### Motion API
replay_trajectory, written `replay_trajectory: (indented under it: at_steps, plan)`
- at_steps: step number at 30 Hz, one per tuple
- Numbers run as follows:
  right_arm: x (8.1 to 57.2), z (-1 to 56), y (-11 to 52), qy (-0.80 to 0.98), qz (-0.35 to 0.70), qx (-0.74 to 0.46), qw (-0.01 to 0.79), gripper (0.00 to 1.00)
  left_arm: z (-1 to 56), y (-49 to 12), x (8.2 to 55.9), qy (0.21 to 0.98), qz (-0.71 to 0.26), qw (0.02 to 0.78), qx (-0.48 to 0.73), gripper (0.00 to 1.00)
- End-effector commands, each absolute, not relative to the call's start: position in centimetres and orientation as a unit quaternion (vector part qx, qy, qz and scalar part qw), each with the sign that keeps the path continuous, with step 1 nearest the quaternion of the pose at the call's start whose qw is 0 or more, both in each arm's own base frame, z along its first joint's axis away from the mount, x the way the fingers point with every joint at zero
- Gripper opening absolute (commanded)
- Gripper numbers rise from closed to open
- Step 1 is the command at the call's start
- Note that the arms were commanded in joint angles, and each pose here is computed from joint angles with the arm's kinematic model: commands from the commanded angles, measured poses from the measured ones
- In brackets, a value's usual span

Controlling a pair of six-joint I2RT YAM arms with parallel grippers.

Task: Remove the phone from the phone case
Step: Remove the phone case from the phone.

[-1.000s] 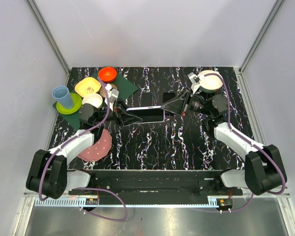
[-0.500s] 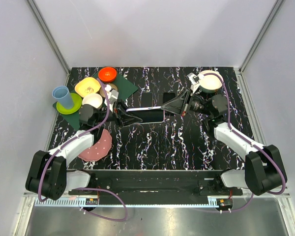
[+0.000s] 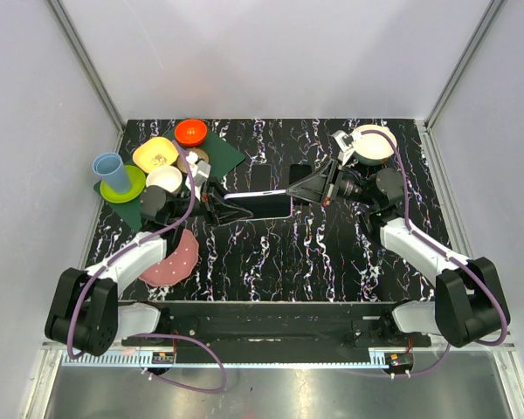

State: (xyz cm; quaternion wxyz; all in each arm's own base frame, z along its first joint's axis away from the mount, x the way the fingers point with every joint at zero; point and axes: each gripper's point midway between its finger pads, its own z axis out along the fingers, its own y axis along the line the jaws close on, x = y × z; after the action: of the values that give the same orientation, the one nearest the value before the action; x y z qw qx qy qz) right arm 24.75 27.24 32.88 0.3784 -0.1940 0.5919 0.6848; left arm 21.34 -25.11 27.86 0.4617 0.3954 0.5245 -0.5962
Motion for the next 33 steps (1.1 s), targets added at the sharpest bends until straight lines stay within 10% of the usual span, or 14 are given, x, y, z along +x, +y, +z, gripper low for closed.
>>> replay_trajectory:
  at_steps: [1,33]
  plan:
    - [25.9,33.8,26.9,0.593,0.686,-0.15,0.394,0.0,30.2,-25.1,18.6,0.436,-0.568,0.504,0.483,0.0]
    - [27.8,31.4,27.6,0.637,0.684,-0.099,0.341,0.0,30.4,-25.0,16.3,0.391,-0.567,0.505,0.52,0.0]
